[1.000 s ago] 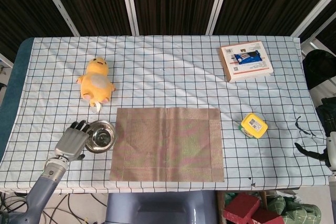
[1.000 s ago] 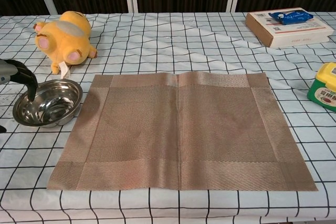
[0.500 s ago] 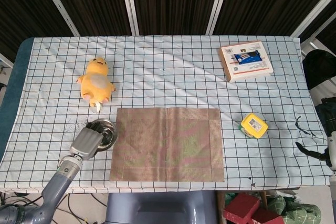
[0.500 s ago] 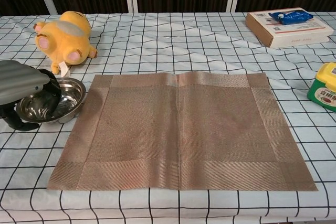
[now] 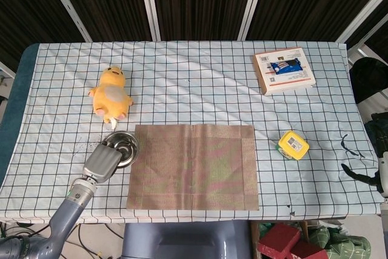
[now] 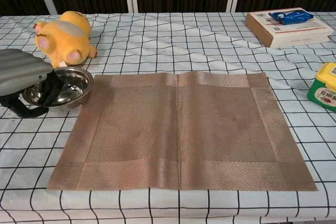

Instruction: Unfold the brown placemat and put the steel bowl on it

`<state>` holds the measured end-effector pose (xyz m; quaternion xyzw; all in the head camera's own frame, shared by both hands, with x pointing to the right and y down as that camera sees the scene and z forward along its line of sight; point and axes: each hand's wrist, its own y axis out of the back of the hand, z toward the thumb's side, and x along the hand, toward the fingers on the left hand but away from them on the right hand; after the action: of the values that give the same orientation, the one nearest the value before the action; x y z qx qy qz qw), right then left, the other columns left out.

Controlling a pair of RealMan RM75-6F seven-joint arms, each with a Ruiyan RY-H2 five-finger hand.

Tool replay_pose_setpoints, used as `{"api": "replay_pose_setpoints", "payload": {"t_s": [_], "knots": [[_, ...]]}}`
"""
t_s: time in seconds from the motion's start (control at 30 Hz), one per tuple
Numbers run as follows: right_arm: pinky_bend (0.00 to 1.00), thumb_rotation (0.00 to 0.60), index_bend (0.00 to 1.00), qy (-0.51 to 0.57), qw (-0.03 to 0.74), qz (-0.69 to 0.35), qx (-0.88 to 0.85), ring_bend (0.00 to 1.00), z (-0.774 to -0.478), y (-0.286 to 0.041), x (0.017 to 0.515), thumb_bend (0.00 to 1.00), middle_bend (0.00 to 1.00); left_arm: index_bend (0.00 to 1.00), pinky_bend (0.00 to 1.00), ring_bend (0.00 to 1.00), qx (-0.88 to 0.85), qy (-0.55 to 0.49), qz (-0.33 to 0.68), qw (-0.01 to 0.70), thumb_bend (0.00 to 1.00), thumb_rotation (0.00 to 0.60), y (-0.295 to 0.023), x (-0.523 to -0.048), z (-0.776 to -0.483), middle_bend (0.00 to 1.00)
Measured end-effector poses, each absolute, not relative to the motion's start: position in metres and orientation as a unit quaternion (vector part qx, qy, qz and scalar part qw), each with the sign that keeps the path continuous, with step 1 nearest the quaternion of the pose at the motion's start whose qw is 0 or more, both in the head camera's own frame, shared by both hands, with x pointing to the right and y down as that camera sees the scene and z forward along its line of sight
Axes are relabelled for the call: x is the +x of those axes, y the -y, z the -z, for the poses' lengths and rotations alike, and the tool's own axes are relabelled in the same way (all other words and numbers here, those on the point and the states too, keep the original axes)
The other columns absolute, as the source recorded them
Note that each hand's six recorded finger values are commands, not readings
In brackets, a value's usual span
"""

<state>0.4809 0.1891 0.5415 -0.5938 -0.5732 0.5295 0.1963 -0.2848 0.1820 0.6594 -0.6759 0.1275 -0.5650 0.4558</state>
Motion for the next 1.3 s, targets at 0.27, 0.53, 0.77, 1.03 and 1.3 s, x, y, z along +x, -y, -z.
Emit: {"api": "replay_pose_setpoints", "payload": {"t_s": [0.27,0.53,0.77,1.03,1.3], "knots": [[0.19,0.600,0.00,0.574,0.196,-0.528,-0.594,0.01,-0.542,-0.189,0.480,0.13,0.00,0.66,0.43,0.41,-0.679,-0.173,0.520,0.489,0.42,0.600,-0.154,-0.258,-0.635,0.60],[0.19,0.600,0.00,0.575,0.195,-0.529,-0.593,0.01,-0.542,-0.189,0.481,0.13,0.00,0.65,0.43,0.41,-0.708,-0.169,0.461,0.507,0.42,0.600,-0.143,-0.199,-0.630,0.59],[0.19,0.600,0.00,0.577,0.194,-0.528,-0.592,0.01,-0.541,-0.188,0.483,0.13,0.00,0.64,0.43,0.41,-0.746,-0.133,0.418,0.502,0.42,0.600,-0.165,-0.139,-0.644,0.58],[0.19,0.600,0.00,0.585,0.189,-0.524,-0.590,0.01,-0.539,-0.186,0.486,0.13,0.00,0.44,0.35,0.31,-0.759,-0.082,0.414,0.496,0.21,0.600,-0.191,-0.101,-0.672,0.41],[0.19,0.600,0.00,0.580,0.186,-0.526,-0.594,0.01,-0.541,-0.188,0.485,0.13,0.00,0.16,0.21,0.15,-0.754,-0.075,0.424,0.496,0.10,0.600,-0.192,-0.102,-0.670,0.18]]}}
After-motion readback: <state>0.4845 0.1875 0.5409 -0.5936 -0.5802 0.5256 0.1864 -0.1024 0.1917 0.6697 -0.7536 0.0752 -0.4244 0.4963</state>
